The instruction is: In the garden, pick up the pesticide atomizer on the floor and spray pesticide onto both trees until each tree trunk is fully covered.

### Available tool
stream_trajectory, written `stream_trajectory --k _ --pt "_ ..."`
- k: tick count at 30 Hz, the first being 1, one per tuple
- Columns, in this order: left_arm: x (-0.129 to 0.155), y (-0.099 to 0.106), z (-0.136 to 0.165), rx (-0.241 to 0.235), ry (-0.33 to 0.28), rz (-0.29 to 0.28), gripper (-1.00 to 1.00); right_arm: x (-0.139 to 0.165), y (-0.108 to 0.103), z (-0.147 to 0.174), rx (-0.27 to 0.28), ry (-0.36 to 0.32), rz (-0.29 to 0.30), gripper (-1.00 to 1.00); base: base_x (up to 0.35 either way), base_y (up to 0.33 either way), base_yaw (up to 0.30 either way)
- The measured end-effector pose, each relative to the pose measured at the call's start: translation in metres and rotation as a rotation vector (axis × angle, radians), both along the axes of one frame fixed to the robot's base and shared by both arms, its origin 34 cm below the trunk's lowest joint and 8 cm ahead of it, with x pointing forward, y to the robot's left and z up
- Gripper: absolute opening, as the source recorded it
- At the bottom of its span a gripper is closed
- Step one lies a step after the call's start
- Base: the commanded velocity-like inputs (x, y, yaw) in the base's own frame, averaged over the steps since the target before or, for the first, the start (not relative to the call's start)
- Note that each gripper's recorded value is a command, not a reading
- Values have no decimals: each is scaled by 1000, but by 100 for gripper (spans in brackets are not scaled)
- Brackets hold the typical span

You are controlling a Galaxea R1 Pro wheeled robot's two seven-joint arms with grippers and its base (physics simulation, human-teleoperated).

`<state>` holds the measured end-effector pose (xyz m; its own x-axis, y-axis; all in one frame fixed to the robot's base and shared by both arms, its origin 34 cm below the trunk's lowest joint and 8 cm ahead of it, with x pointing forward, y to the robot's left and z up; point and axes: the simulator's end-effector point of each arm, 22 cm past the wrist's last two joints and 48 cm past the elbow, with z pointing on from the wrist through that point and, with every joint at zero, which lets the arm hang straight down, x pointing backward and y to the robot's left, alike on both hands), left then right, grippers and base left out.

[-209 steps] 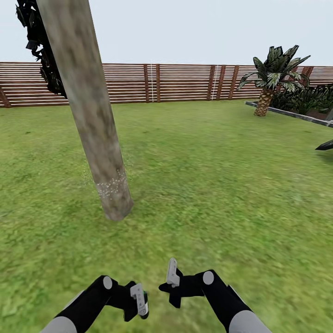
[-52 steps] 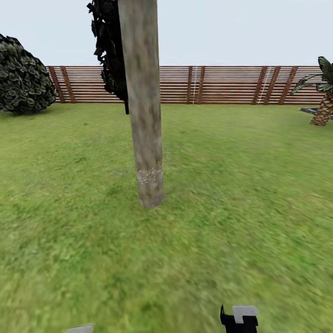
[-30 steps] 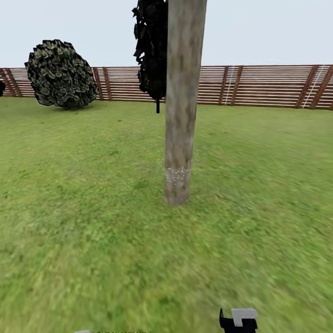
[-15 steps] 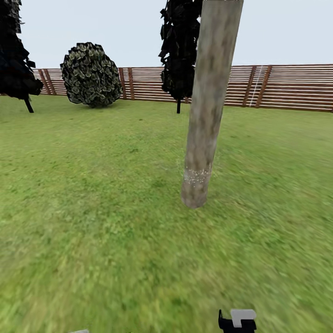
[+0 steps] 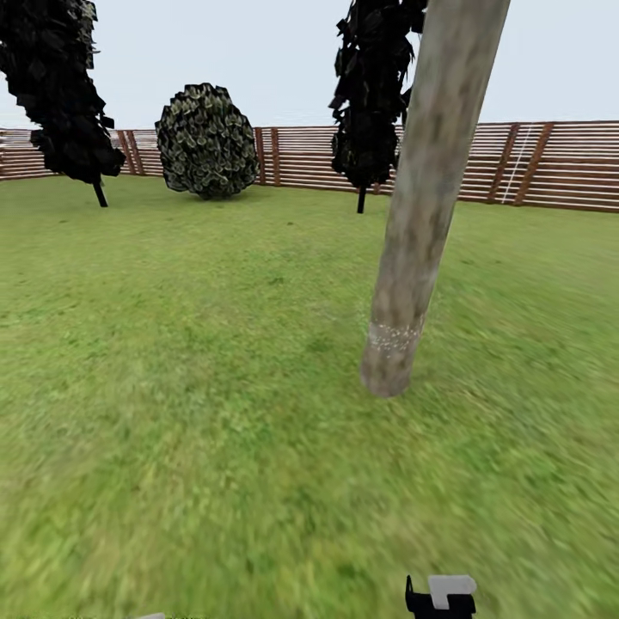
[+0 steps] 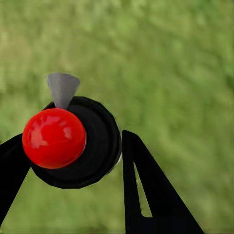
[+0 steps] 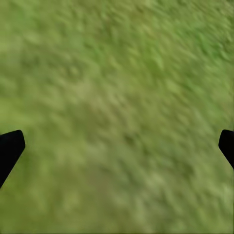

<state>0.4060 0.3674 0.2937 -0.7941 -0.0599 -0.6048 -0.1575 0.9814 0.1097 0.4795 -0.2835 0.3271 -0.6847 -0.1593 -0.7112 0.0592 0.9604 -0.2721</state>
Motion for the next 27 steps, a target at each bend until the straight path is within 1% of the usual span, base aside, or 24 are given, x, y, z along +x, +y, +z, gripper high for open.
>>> stream_trajectory --k 4,8,10,27 --pt "1 0 1 0 -4 0 -100 1 1 1 1 -3 3 100 0 0 203" --pt "3 0 2 0 -8 0 -100 2 13 2 15 -7 8 100 0 0 214" --pt "3 0 3 0 -10 0 -100 2 14 3 17 -9 8 100 0 0 216" --pt "9 0 8 1 -29 2 -100 7 15 9 18 -25 8 100 0 0 217"
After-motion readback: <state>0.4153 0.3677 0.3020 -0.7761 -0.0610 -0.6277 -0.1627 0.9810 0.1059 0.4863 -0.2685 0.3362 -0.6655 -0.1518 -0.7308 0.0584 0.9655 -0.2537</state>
